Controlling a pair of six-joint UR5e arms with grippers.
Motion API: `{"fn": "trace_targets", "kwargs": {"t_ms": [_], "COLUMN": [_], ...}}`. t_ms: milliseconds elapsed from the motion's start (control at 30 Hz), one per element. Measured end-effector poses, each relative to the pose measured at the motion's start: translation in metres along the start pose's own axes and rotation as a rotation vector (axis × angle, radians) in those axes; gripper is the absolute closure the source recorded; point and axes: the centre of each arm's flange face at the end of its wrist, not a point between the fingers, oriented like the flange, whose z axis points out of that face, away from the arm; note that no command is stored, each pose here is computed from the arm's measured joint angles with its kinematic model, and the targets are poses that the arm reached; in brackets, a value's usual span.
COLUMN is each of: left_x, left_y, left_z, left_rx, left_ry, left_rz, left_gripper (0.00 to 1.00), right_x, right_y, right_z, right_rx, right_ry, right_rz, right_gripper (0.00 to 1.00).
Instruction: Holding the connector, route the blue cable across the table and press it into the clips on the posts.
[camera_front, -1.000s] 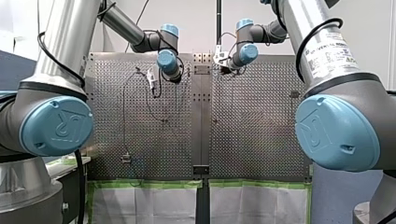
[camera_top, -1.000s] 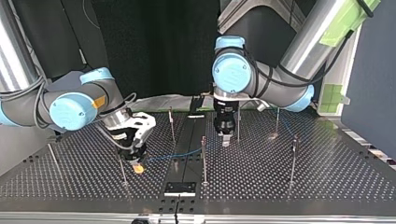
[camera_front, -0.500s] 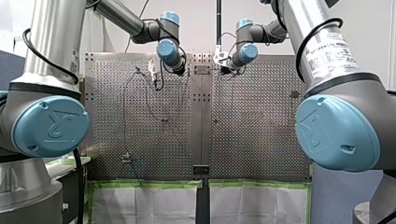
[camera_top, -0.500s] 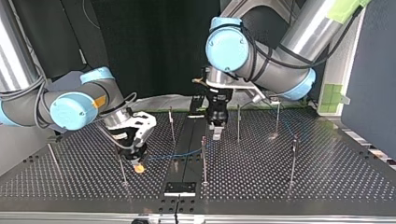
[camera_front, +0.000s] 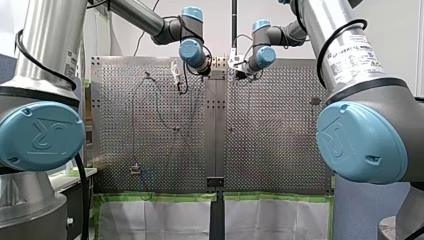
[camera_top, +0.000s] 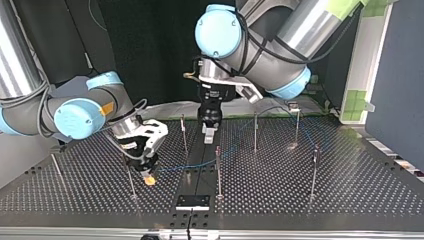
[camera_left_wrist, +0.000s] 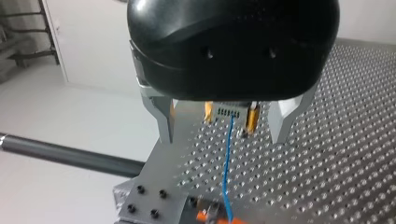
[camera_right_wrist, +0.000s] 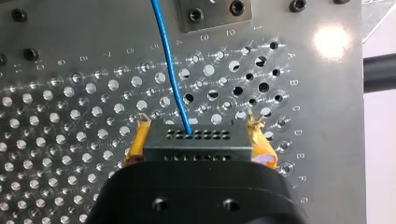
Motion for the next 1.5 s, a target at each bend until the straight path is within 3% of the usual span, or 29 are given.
{"fn": "trace_targets", "kwargs": {"t_ms": [467, 833, 1267, 1500], "left_x": [0.02, -0.005, 0.018, 0.017], "left_y": [-0.012, -0.021, -0.026, -0.027], "left_z": [0.041, 0.061, 0.094, 0.113], "left_rx": [-0.026, -0.024, -0.053, -0.071], "left_ry": [0.043, -0.01, 0.031, 0.001], "left_rz": [0.035, 0.013, 0.034, 0.023], "left_gripper": [0.0, 0.0, 0.0, 0.0], "right_x": [0.001, 0.001, 0.001, 0.001], "right_y": [0.003, 0.005, 0.005, 0.005], "right_z": [0.0, 0.0, 0.0, 0.0], "right_rx": [-0.003, -0.005, -0.005, -0.005], "right_ry": [0.001, 0.003, 0.002, 0.002], "right_rz": [0.002, 0.003, 0.005, 0.003], "right_gripper": [1.0, 1.0, 1.0, 1.0]}}
